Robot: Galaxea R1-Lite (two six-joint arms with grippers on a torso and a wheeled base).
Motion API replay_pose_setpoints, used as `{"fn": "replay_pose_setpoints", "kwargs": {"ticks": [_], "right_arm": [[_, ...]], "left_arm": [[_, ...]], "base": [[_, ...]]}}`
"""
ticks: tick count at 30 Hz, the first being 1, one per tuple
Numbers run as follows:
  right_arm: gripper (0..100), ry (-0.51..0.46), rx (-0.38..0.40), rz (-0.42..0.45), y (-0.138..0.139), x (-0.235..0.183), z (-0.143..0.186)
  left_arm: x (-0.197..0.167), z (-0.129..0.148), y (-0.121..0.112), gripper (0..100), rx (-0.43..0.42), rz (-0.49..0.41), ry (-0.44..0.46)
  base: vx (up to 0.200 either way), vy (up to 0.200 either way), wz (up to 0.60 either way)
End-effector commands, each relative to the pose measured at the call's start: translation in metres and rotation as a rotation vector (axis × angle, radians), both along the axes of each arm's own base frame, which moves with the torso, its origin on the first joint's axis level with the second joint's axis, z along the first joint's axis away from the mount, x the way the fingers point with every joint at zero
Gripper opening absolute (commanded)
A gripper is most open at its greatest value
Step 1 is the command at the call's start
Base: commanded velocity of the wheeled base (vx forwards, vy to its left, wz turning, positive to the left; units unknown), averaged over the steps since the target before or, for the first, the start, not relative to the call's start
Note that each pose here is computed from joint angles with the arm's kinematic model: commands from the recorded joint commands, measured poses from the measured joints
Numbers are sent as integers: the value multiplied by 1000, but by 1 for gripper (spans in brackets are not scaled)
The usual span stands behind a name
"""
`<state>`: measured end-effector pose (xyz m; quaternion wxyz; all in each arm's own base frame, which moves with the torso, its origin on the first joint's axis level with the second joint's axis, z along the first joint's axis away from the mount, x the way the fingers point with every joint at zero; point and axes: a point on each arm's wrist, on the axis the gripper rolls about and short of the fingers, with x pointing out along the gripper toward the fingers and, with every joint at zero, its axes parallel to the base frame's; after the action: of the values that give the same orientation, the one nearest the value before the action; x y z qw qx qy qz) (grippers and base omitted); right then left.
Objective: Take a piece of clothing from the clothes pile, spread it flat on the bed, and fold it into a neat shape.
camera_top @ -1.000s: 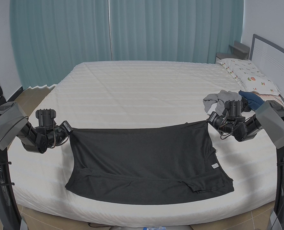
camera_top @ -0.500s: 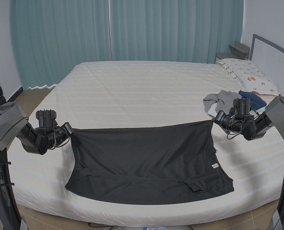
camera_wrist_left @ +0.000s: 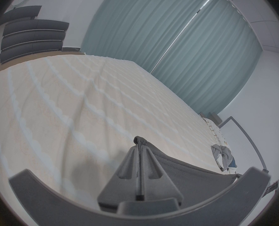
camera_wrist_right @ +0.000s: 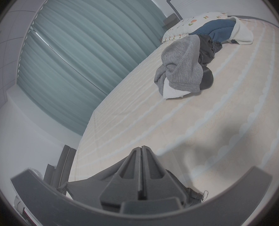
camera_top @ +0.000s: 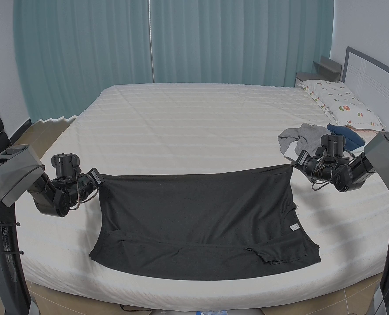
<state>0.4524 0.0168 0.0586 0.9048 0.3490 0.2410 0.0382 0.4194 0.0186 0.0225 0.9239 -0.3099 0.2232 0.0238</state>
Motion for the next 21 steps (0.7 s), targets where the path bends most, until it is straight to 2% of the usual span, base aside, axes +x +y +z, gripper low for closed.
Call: {"fn": "replay_pose_setpoints", "kwargs": {"ticks": [1,8,14,17,21], "right_arm": [[0,14,-1,1,0,-3,-2],[0,43,6,20,-3,-17,1],[0,101,-19,65,-6,-44,-4],[0,134,-62,90,-9,-60,-11],[0,169,-78,118,-13,-76,-15]], "left_arm": [[-5,-2,1,0,-2,0,26],[-17,19,1,0,13,-8,29],[-30,24,4,0,71,-32,87],[-41,23,3,0,111,-60,146],[-55,17,2,0,170,-111,240]], "base": [[0,0,0],[0,0,0],[0,0,0],[0,0,0],[0,0,0]]}}
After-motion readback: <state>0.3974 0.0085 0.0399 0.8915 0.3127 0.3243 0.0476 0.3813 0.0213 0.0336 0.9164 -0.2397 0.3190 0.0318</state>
